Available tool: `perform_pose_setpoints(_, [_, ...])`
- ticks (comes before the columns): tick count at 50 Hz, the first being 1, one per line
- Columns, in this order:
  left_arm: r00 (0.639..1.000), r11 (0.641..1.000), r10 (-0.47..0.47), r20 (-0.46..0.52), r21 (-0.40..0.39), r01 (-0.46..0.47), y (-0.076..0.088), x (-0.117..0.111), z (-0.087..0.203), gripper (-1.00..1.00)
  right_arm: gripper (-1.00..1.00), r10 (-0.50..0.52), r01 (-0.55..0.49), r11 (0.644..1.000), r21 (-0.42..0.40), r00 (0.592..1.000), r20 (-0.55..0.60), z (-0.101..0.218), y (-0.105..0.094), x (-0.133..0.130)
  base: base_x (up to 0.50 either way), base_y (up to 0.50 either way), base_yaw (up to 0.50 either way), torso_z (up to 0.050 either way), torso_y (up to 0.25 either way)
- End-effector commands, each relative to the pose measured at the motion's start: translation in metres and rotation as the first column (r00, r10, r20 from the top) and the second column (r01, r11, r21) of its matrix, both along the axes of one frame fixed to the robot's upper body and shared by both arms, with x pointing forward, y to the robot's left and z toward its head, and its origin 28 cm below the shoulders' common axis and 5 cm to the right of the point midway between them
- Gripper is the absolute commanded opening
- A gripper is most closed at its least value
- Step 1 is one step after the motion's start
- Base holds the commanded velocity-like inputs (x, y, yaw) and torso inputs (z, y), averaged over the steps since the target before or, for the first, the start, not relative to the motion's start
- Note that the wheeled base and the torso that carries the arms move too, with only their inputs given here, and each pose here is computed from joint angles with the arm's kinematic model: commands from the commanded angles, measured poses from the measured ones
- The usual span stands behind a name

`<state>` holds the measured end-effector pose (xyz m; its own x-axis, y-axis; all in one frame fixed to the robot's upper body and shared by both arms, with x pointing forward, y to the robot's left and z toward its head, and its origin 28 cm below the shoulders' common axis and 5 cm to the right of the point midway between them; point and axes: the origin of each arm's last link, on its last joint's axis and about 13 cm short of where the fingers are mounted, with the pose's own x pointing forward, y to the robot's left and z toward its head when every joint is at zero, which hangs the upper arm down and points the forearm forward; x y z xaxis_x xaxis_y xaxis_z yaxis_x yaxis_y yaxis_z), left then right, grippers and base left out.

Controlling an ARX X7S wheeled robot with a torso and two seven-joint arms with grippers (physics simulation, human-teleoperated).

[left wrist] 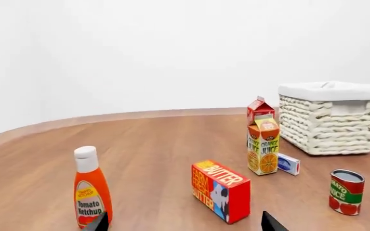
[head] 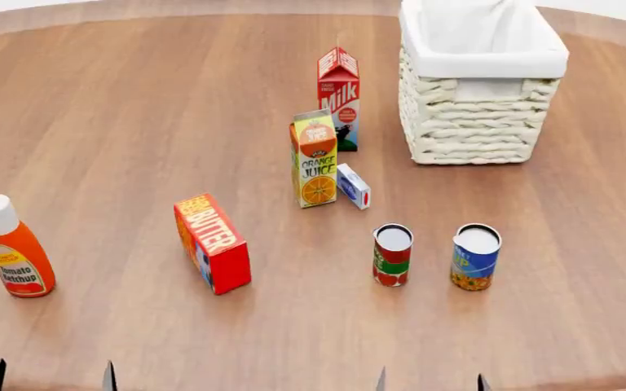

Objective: Pick up the alphabet soup, and put it in the basket.

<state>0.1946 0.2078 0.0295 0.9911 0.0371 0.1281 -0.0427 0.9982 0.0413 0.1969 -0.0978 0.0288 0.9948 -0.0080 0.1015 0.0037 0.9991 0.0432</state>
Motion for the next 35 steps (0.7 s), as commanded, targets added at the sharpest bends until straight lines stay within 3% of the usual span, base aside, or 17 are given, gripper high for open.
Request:
perform_pose_setpoints(1, [0.99, 0.998, 0.043, 0.133, 0.029, -0.047, 0.0, -0.019, 0.016, 1.0, 1.0, -0.013, 0.008, 0.999, 0.04, 0.991, 0.131, 0.022, -0.003, -0.022, 0.0, 0.0, 0.0, 0.0, 0.0])
perform_pose_setpoints(14, [0.974, 0.995, 0.06, 0.217, 0.059, -0.074, -0.002, -0.032, 0.023, 1.0, 1.0, -0.063, 0.051, 0.997, 0.052, 0.969, 0.238, 0.032, -0.006, -0.034, 0.0, 0.0, 0.0, 0.0, 0.0])
perform_pose_setpoints(35, [0.942, 0.984, 0.177, 0.285, -0.028, -0.176, 0.016, -0.035, 0.032, 1.0, 1.0, -0.138, 0.124, 0.99, 0.071, 0.956, 0.259, 0.036, -0.018, -0.031, 0.0, 0.0, 0.0, 0.0, 0.0])
